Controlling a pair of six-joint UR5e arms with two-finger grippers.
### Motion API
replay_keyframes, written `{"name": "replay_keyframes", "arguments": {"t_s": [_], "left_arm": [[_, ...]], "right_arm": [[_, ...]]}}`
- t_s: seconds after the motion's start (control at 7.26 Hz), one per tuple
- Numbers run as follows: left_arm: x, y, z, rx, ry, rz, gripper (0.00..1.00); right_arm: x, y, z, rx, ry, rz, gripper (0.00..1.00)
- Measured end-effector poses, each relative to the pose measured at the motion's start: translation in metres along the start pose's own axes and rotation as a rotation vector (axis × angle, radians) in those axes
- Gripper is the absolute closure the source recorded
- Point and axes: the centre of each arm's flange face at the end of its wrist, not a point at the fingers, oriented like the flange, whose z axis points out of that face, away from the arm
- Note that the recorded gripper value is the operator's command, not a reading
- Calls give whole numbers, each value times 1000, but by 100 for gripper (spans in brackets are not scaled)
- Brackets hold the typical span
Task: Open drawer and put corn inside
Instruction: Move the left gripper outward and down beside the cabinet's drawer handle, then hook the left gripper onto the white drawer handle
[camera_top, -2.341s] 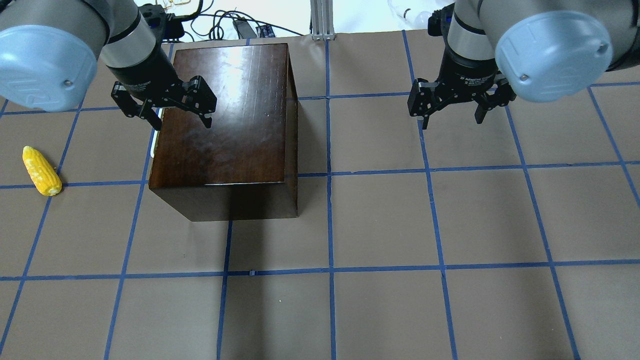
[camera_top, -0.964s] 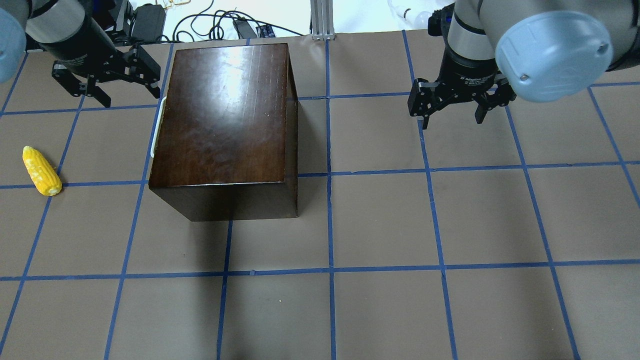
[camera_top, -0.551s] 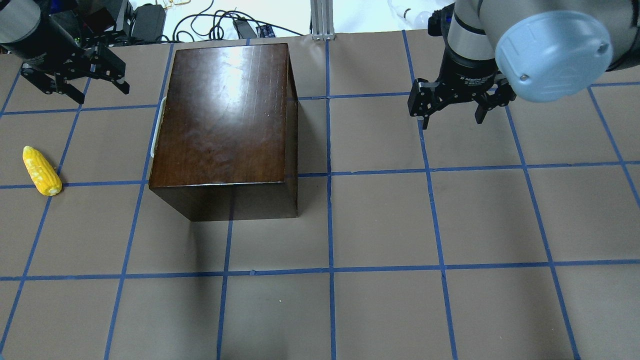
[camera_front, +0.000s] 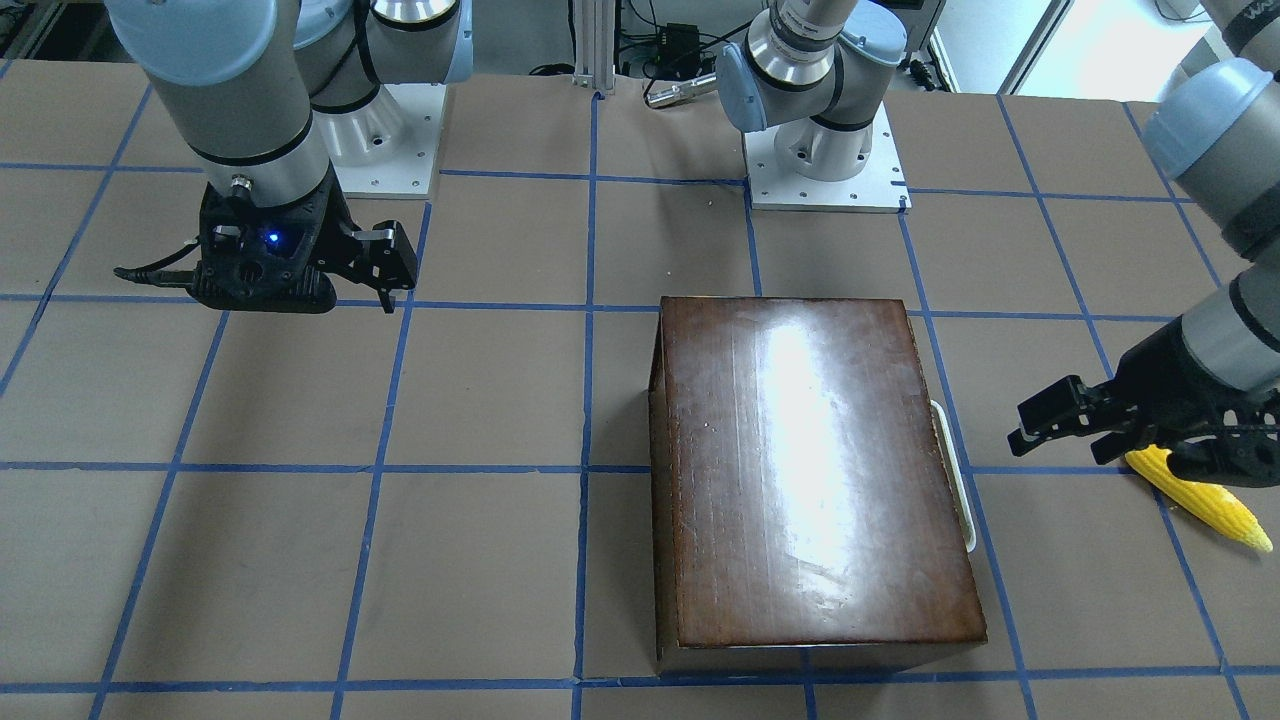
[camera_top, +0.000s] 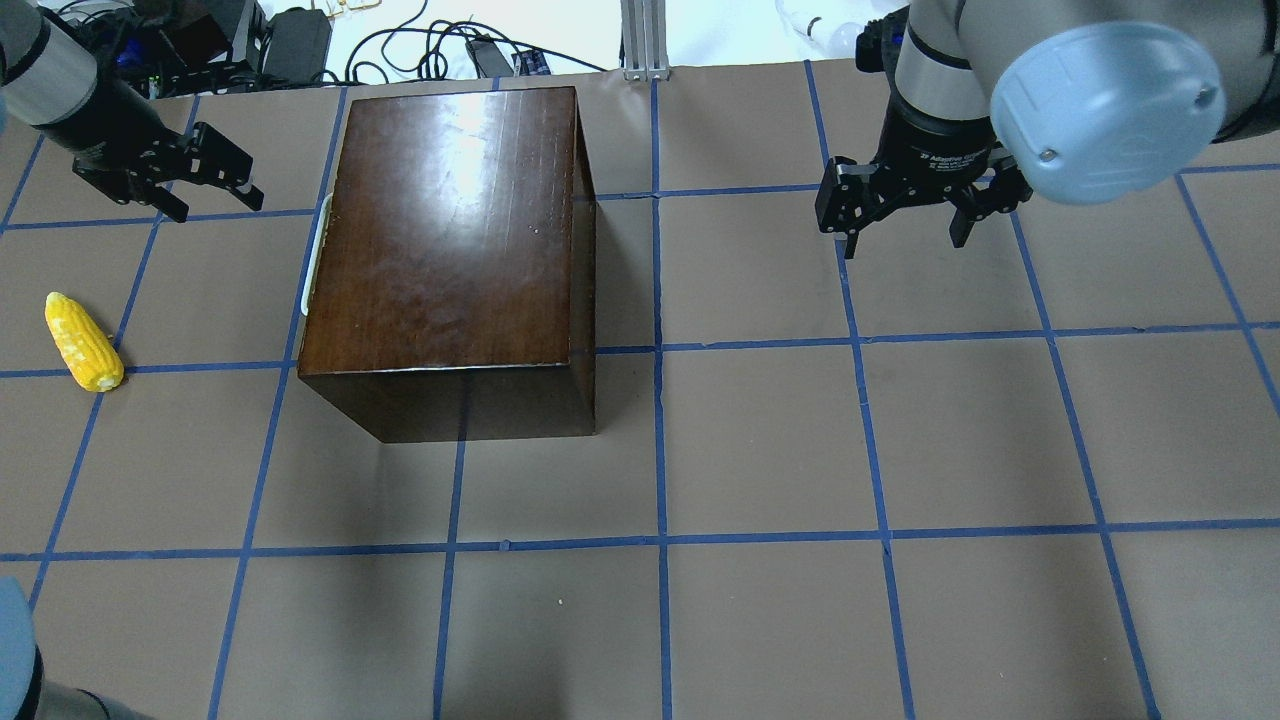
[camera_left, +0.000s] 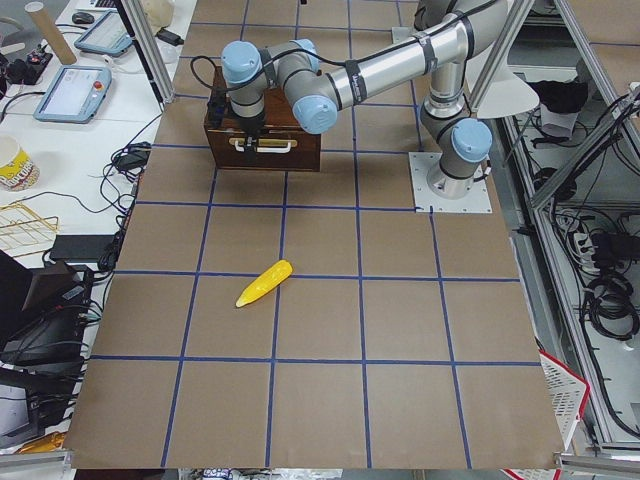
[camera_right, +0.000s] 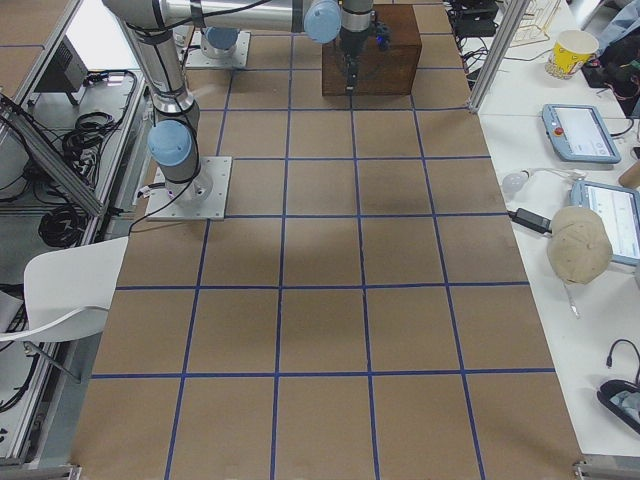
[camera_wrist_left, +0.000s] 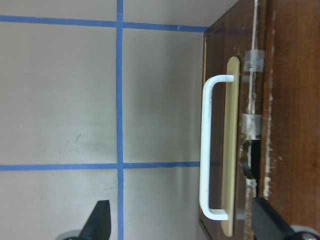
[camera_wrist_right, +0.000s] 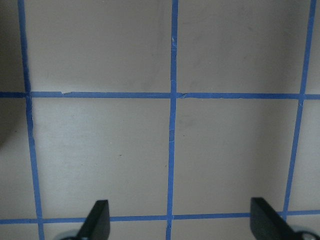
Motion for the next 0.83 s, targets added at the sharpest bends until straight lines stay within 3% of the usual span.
{"name": "replay_keyframes", "arguments": {"t_s": [0.41, 0.83], "left_arm": [[-5, -8, 41, -20, 94, 37, 0], [-4, -6, 60, -38, 136, 52, 0]], "right_arm": [[0, 0, 0, 1, 0, 0, 0], [0, 0, 0, 0, 0, 0, 0]]}}
